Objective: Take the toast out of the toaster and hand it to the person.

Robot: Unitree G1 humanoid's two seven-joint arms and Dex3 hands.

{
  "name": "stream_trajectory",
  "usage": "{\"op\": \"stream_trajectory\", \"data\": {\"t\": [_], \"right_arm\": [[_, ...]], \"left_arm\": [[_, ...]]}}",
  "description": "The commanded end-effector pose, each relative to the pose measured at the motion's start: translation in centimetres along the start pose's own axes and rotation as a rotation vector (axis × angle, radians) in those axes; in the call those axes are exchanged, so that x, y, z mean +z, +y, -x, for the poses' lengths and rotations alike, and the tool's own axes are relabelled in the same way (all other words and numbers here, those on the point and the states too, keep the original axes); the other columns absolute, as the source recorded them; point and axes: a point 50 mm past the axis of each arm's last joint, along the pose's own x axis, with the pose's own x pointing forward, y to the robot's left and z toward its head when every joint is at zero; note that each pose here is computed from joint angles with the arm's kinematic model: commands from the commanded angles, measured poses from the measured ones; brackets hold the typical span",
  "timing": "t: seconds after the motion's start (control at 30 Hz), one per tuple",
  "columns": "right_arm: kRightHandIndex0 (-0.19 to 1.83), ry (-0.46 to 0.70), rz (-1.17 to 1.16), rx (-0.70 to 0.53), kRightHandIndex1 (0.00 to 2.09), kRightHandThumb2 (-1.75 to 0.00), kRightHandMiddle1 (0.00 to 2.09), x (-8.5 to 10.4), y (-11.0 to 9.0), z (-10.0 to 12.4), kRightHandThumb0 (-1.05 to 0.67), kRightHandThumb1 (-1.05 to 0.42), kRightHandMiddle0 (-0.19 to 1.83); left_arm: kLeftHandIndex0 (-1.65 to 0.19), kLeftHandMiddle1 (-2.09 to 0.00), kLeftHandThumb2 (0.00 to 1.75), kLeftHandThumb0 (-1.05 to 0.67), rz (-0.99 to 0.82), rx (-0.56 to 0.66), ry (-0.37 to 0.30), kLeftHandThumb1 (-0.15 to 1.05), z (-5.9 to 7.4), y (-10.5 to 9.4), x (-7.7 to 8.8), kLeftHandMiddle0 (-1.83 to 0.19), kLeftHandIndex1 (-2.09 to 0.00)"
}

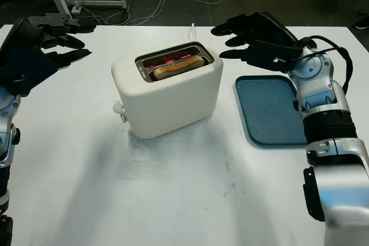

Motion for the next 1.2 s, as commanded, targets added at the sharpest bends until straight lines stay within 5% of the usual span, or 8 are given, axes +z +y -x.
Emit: {"op": "stream_trajectory", "data": {"t": [0.0, 1.17], "right_arm": [[0.85, 0.0, 0.007, -0.01, 0.0, 0.0, 0.0, 0.11, -0.25, 0.01, -0.55, -0.9, 0.76], [0.85, 0.007, -0.014, -0.008, 0.0, 0.0, 0.0, -0.05, -0.14, 0.0, -0.55, -0.91, 0.76]], "left_arm": [[-0.76, -0.82, 0.05, -0.26, -0.012, 0.005, -0.004, 0.92, 0.07, 0.13, 0.08, -0.53, -0.17], [-0.76, -0.8, 0.06, -0.28, -0.01, 0.007, -0.005, 0.92, 0.16, -0.06, -0.13, -0.55, -0.16]]}}
